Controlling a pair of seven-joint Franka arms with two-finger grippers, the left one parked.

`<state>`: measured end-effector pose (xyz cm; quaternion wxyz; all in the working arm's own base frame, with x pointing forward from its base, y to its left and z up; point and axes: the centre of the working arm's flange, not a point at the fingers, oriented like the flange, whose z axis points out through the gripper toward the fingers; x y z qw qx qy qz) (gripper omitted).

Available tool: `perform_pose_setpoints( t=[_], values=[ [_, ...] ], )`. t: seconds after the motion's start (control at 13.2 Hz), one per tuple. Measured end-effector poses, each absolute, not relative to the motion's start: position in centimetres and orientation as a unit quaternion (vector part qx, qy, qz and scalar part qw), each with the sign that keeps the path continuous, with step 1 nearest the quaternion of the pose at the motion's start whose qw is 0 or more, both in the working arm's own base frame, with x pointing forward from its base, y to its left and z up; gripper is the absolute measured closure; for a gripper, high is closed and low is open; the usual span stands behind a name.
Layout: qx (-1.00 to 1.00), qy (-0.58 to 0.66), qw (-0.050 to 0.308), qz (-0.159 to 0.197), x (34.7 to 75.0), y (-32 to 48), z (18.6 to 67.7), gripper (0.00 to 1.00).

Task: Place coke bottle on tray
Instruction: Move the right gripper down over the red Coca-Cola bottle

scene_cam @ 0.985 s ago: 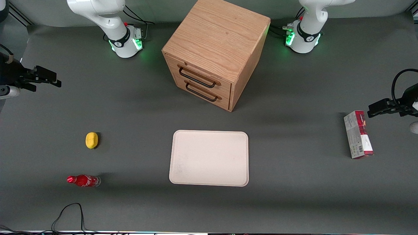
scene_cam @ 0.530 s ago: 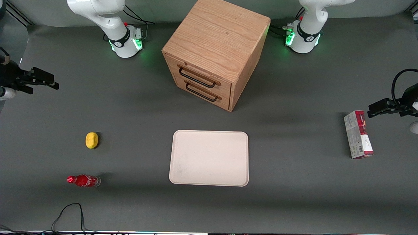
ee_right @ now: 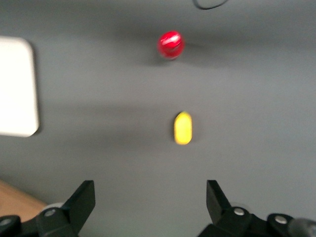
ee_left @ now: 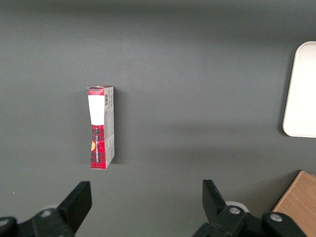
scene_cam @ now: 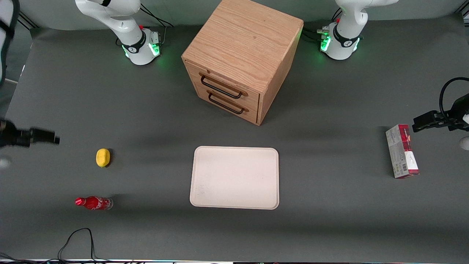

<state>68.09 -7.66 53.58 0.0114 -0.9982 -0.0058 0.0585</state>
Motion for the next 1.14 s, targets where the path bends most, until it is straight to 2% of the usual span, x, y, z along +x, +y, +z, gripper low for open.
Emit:
perform_pose_setpoints(
  t=[0.08, 0.3, 0.68, 1.14],
  values=[
    [-0.999, 0.003, 0.010, 0.053, 70.0, -9.5, 51.1, 0.00],
    [-1.000, 0.009, 0.009, 0.008, 74.4, -11.9, 45.3, 0.00],
    [-1.000, -0.009, 0.008, -0.024, 76.3, -9.5, 44.2, 0.00],
    [-1.000, -0.017, 0.009, -0.006, 77.7, -8.2, 37.7, 0.00]
  ],
)
